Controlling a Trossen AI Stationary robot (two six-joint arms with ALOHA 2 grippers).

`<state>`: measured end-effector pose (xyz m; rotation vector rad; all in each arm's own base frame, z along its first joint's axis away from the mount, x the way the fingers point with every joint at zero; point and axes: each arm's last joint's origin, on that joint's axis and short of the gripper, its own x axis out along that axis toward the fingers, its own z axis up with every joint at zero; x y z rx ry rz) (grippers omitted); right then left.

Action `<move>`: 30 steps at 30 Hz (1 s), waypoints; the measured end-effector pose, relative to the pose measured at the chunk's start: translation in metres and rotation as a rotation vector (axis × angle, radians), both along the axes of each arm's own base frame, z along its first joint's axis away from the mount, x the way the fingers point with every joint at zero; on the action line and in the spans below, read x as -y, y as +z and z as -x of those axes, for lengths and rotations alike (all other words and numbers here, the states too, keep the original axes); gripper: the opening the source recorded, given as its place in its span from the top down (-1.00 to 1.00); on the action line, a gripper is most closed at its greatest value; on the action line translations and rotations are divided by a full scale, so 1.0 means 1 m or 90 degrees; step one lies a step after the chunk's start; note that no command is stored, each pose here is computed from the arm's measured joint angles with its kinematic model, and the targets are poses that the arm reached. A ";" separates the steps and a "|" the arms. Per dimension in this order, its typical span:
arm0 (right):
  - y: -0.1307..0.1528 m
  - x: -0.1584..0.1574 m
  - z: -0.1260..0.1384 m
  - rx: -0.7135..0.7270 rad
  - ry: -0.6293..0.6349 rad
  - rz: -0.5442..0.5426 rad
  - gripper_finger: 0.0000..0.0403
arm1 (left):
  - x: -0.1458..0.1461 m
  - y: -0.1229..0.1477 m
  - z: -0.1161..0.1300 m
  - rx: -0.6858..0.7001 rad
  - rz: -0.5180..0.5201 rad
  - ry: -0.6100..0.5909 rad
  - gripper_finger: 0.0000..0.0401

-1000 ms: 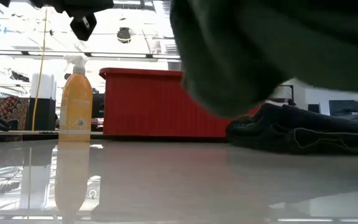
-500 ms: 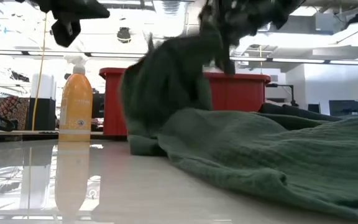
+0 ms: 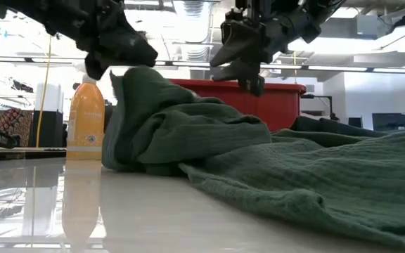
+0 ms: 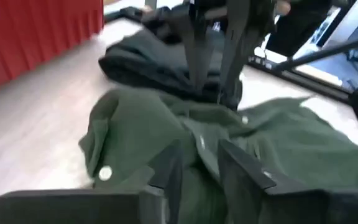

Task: Fold Laundry from Bin
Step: Fold the green polo shirt

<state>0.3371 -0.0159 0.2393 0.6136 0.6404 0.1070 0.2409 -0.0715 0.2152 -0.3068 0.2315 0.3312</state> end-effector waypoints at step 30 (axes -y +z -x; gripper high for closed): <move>0.007 -0.052 0.017 -0.007 0.195 0.054 0.14 | -0.009 -0.014 0.004 -0.129 0.089 -0.142 0.24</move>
